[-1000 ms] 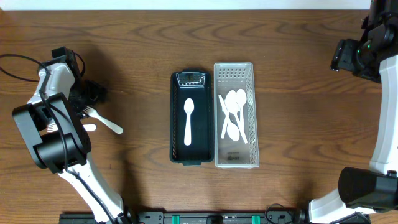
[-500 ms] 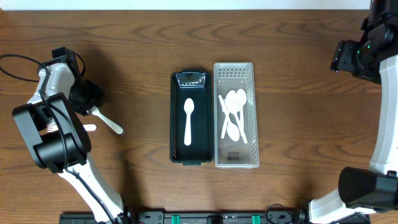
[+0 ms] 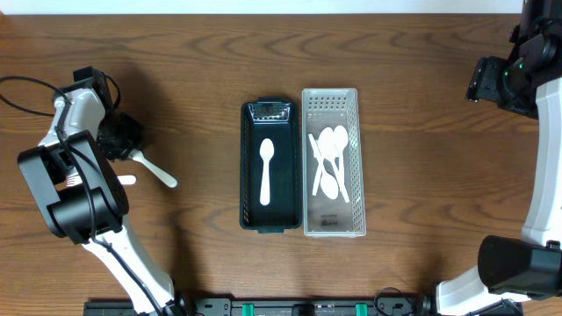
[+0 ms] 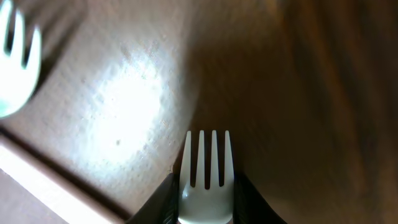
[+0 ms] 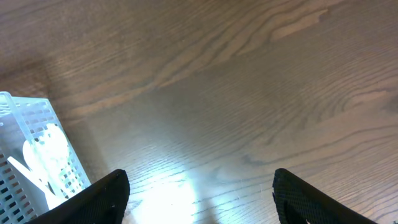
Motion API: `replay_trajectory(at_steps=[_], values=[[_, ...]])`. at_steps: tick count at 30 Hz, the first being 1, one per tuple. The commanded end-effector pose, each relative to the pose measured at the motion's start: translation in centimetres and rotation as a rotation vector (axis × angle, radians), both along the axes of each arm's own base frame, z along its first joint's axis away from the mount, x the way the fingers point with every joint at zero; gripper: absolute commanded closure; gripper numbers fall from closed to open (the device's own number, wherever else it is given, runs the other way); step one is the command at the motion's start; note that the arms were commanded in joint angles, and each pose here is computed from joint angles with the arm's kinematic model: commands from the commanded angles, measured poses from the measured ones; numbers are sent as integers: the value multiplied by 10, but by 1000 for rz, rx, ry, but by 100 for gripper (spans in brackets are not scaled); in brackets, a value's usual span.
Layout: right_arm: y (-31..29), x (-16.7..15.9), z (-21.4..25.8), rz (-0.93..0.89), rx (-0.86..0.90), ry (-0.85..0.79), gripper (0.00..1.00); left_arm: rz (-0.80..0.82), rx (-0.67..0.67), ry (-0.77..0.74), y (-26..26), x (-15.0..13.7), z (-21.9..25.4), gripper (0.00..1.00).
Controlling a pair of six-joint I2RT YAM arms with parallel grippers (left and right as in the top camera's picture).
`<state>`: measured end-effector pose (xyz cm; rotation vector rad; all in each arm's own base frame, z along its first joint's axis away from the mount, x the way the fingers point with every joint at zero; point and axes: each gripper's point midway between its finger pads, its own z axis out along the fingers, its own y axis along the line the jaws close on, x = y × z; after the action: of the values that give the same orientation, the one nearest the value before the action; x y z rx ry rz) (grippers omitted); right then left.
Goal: Pack container
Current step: 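Carry the fork into the green basket and release it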
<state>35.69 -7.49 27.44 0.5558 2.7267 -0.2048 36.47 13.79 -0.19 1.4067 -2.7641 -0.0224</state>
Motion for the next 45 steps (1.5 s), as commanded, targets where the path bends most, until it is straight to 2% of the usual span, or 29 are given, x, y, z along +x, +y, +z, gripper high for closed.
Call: replay_trajectory(at_steps=[1, 5, 11, 16, 20, 24, 27, 39, 43, 45], values=[[-2, -3, 5, -19, 1, -18, 23, -28, -21, 61, -5, -9, -2, 94], [-2, -1, 6, -19, 1, -25, 23, -86, 4, -6, -16, 2, 43, 94], [-3, 0, 6, -19, 0, -30, 23, -234, 70, -229, -67, 15, 139, 94], [-3, 1, 7, -18, -1, -35, 23, -437, 81, -429, -147, 9, 210, 94], [-3, 2, 7, -18, -1, -40, 23, -633, 46, -531, -222, -4, 238, 94], [-3, 2, 7, -14, -2, -37, 23, -784, 18, -536, -277, -16, 233, 94], [-3, 0, 6, -7, -4, -26, 23, -837, 25, -490, -295, -18, 216, 94], [-2, -4, 5, -7, -2, -10, 23, -887, 26, -182, -312, -8, 102, 93], [-2, -5, 5, -7, -1, -7, 23, -890, 26, -96, -311, -11, 72, 73], [-2, -5, 5, -8, -1, -7, 23, -891, 26, -79, -311, -12, 66, 71]])
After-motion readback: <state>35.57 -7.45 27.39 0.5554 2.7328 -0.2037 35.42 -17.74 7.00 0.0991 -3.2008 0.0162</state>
